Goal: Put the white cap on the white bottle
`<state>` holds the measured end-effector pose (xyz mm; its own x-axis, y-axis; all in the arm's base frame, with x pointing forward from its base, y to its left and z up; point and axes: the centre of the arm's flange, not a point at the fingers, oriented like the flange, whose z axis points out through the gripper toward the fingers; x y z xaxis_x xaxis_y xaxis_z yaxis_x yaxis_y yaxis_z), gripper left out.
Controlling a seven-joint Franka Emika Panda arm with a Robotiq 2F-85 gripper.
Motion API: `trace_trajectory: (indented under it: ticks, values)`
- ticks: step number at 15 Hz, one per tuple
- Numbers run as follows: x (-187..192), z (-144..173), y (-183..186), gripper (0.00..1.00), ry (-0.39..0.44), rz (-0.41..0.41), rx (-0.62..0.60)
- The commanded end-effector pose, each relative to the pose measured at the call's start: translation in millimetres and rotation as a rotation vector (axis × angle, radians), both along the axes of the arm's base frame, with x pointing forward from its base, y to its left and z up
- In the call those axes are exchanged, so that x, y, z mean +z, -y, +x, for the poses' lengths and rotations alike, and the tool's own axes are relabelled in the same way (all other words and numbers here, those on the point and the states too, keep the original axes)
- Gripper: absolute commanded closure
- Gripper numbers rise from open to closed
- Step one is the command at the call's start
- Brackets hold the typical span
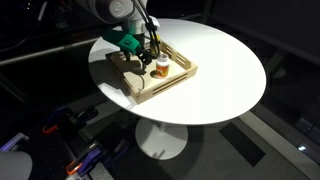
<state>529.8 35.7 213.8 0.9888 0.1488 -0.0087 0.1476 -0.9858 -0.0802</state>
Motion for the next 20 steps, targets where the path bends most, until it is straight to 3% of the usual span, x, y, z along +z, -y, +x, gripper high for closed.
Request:
trace_trajectory:
  ticks: [1, 5, 8, 20]
  values:
    - [-2.4, 0.4, -0.9, 0.26, 0.015, 0.004, -0.003]
    - [-0.2, 1.2, 0.1, 0.5, 0.021, 0.002, -0.005]
    - [13.1, 2.5, 5.8, 0.81, 0.042, 0.005, -0.016]
    - [107.2, 11.5, 63.1, 0.81, 0.098, -0.005, -0.087]
